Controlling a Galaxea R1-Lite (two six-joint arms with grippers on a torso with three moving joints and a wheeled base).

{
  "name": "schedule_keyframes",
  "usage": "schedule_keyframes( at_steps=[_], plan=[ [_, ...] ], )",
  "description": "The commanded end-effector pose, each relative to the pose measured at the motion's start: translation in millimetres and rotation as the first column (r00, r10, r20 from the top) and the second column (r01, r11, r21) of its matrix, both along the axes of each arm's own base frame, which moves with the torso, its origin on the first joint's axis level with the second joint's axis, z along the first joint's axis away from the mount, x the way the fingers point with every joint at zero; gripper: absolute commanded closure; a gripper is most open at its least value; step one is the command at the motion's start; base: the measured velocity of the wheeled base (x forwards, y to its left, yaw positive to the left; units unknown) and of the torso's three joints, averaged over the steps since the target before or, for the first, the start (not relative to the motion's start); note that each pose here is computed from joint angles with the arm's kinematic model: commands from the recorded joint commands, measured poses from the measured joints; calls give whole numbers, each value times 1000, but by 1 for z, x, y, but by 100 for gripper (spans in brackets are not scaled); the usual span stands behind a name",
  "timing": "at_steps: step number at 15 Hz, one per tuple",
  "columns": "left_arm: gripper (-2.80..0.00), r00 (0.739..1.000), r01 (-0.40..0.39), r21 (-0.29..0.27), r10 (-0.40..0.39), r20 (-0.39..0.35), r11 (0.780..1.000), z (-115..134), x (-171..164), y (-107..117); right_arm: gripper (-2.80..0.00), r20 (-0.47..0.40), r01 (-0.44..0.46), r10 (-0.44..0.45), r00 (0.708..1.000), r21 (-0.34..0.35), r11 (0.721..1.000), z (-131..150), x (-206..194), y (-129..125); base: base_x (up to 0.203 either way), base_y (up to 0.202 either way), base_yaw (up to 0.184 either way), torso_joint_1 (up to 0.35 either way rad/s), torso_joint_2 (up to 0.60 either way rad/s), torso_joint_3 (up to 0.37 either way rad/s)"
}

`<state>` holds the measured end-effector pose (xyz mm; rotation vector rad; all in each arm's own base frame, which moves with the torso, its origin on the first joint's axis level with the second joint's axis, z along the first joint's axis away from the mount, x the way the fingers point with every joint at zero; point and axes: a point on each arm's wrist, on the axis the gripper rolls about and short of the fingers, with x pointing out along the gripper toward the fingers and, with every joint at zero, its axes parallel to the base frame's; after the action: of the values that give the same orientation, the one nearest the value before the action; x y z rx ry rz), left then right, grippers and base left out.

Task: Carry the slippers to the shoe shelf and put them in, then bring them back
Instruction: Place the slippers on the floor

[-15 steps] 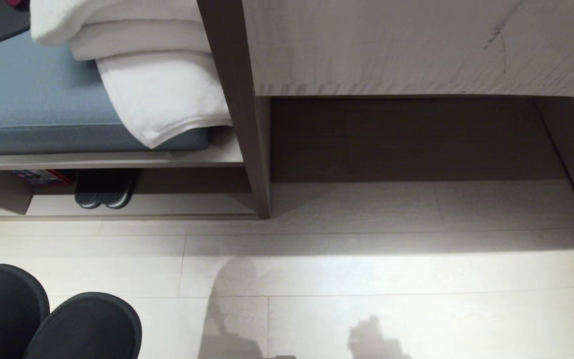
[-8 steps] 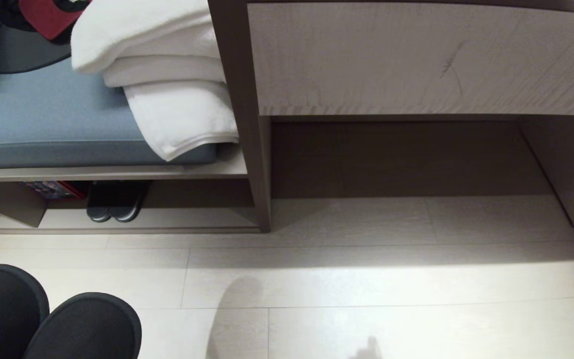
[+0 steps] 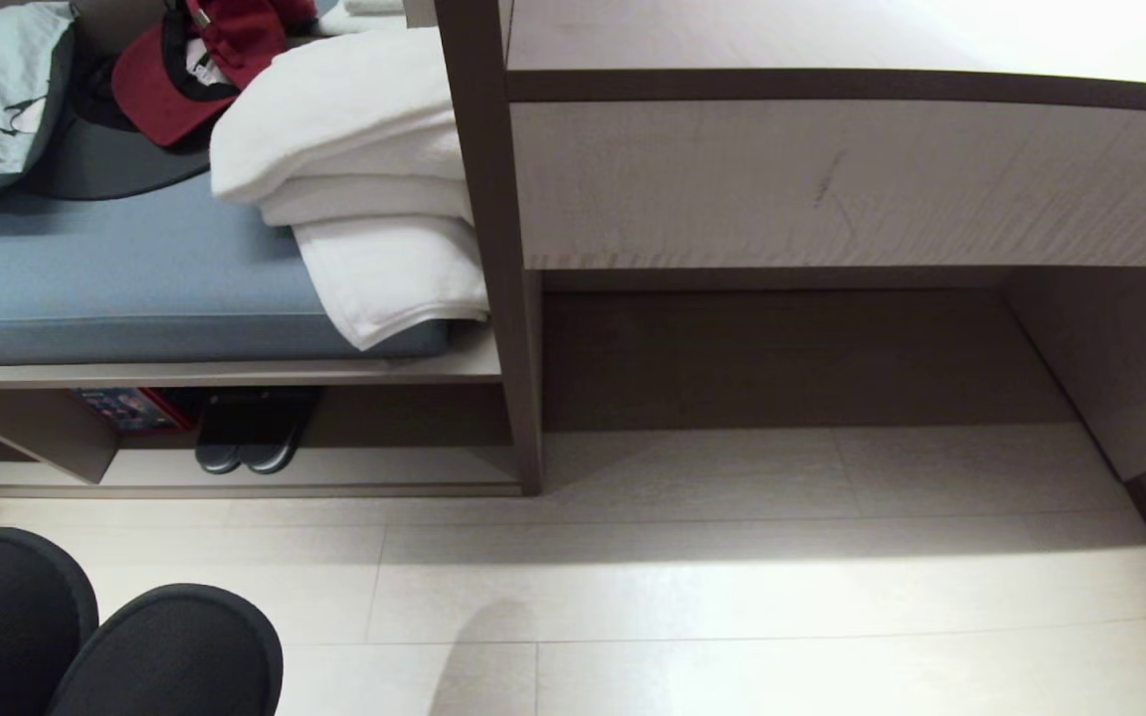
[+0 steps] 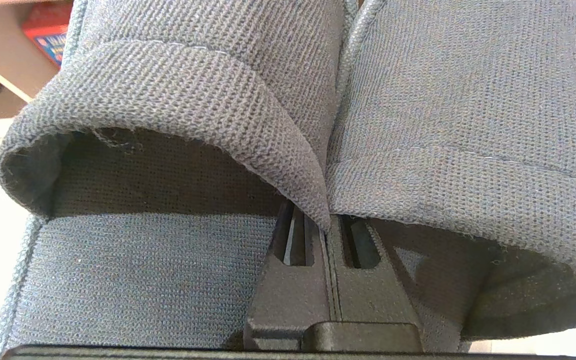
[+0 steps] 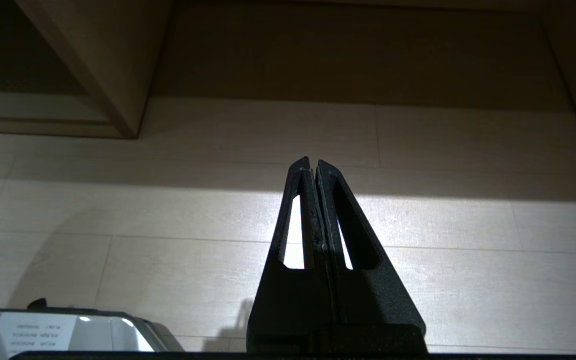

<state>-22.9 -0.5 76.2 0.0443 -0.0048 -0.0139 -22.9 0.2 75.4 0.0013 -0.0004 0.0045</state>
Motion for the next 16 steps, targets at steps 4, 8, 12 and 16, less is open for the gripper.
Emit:
schedule_keyframes(
  at_steps=[4,8,12,16],
  plan=[
    [0,1000,0,0,0,-1,1000,0,0,0,0,1,0,0,1000,0,1000,0,0,0,0,0,0,4,-1,203],
    [0,1000,0,0,0,-1,1000,0,0,0,0,1,0,0,1000,0,1000,0,0,0,0,0,0,3,4,203],
    [0,1000,0,0,0,-1,1000,0,0,0,0,1,0,0,1000,2,1000,0,0,0,0,0,0,3,0,200],
    [0,1000,0,0,0,-1,1000,0,0,0,0,1,0,0,1000,0,1000,0,0,0,0,0,0,3,-2,200]
  ],
)
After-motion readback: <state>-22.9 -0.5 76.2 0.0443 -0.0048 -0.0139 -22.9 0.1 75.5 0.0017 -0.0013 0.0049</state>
